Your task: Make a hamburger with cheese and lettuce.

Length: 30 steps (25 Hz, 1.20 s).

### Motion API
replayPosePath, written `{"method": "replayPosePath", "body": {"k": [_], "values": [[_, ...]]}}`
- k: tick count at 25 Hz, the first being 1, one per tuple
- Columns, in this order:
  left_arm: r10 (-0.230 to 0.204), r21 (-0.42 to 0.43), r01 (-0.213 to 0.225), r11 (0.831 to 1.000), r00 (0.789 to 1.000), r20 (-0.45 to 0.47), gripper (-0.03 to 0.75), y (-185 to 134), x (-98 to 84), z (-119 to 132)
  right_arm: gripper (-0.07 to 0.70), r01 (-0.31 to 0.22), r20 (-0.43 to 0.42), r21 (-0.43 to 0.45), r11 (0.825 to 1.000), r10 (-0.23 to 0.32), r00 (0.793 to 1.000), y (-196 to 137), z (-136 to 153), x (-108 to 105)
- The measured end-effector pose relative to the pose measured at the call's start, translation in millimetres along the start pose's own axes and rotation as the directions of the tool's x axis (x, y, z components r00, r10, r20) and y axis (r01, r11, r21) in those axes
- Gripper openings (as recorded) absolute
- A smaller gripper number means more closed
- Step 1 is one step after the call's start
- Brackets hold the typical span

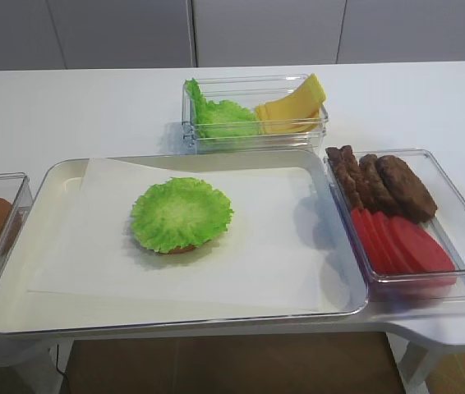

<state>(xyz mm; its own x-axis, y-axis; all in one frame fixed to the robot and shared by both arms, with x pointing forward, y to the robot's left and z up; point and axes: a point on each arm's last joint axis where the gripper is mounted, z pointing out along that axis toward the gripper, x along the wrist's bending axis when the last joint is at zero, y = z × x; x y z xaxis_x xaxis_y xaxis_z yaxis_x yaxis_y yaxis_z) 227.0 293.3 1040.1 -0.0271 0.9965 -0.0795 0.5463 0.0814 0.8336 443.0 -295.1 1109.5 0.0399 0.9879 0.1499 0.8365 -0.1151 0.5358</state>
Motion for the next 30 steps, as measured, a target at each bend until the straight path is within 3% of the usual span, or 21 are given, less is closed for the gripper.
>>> {"method": "replayPosePath", "body": {"k": [3,7,13,20,25,30], "values": [[0.0,0.0,0.0,1.0,1.0,0.0,0.403,0.0,0.0,0.0,0.417,-0.007,-0.003,-0.031,1.0,0.007,1.0,-22.5,-12.2,-0.3],[0.0,0.0,0.0,1.0,1.0,0.0,0.403,0.0,0.0,0.0,0.417,0.035,-0.007,-0.079,0.996,-0.035,0.999,-50.2,-29.1,-0.3],[-0.001,0.0,0.001,1.0,1.0,0.002,0.403,0.0,-0.1,0.0,0.417,0.06,-0.02,-0.198,0.978,-0.065,0.998,-83.7,-64.2,2.3],[-0.001,0.0,0.001,1.0,1.0,0.002,0.403,0.0,-0.1,0.0,0.417,0.105,-0.015,-0.229,0.968,-0.111,0.994,-118.1,-90.6,3.1],[-0.001,0.0,0.001,1.0,1.0,0.002,0.403,0.0,-0.2,0.0,0.417,0.111,-0.027,-0.205,0.972,-0.119,0.993,-145.2,-92.8,2.4],[-0.001,0.0,0.001,1.0,1.0,0.002,0.403,0.0,-0.2,0.0,0.417,0.125,-0.007,-0.252,0.96,-0.131,0.991,-170.0,-94.5,-0.9]]}}
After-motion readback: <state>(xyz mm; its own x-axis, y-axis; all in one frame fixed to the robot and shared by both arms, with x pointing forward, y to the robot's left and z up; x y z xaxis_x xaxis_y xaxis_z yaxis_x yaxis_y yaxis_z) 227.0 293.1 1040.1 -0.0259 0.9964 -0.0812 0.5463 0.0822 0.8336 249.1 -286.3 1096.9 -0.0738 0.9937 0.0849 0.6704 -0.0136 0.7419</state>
